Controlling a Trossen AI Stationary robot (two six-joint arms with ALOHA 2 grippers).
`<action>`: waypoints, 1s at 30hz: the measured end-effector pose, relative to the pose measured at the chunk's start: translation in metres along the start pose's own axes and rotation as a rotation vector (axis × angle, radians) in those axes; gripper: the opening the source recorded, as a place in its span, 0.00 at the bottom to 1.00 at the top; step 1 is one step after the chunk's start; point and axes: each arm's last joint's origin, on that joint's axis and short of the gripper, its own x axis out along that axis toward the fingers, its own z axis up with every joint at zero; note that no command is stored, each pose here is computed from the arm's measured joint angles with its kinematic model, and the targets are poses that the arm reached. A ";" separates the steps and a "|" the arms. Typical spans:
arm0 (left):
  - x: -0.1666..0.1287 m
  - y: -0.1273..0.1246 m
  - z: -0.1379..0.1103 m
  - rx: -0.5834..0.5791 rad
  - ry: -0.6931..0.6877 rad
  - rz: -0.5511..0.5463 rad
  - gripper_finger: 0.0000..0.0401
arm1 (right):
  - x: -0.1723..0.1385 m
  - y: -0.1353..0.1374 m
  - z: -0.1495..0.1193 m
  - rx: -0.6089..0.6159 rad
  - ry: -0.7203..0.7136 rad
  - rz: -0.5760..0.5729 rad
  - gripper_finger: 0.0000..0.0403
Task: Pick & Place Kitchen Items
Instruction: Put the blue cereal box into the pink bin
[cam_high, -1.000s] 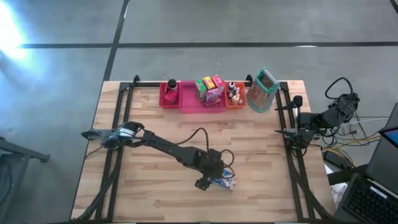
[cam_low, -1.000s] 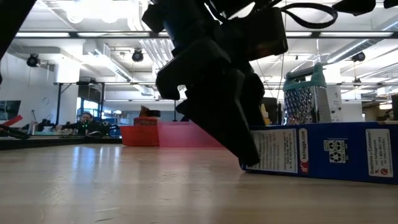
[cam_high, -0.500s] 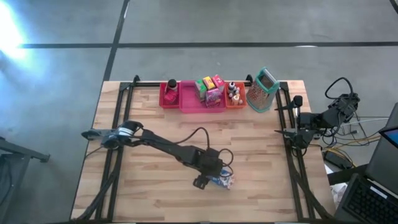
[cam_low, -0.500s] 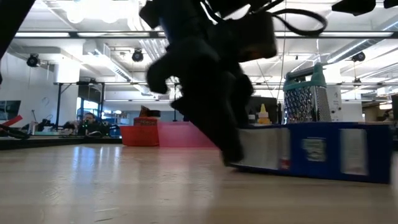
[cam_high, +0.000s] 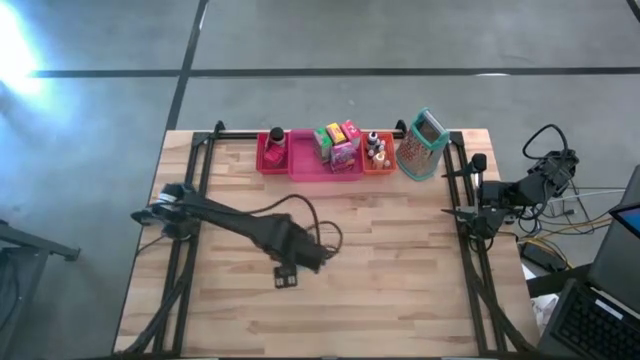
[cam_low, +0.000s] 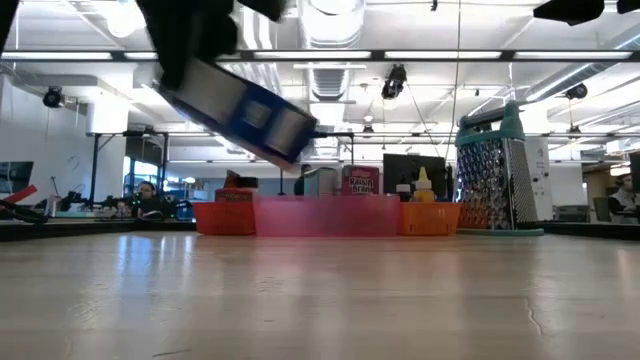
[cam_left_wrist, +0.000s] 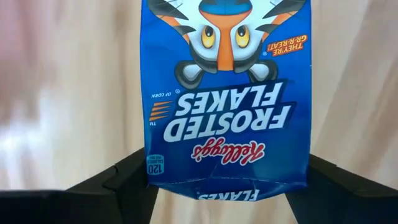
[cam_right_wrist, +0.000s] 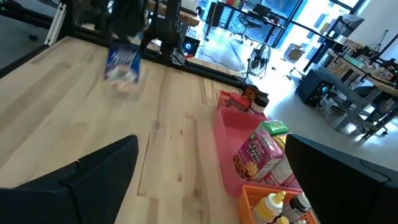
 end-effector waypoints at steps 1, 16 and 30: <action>-0.010 0.003 -0.006 -0.060 0.033 0.013 0.73 | 0.000 0.000 0.000 -0.003 0.000 0.000 0.99; -0.009 0.006 -0.019 0.027 0.172 0.029 0.73 | 0.000 0.000 0.000 0.001 0.000 0.000 0.99; 0.003 0.010 -0.015 0.423 0.152 0.200 0.73 | 0.000 0.000 0.000 -0.001 0.000 0.000 0.99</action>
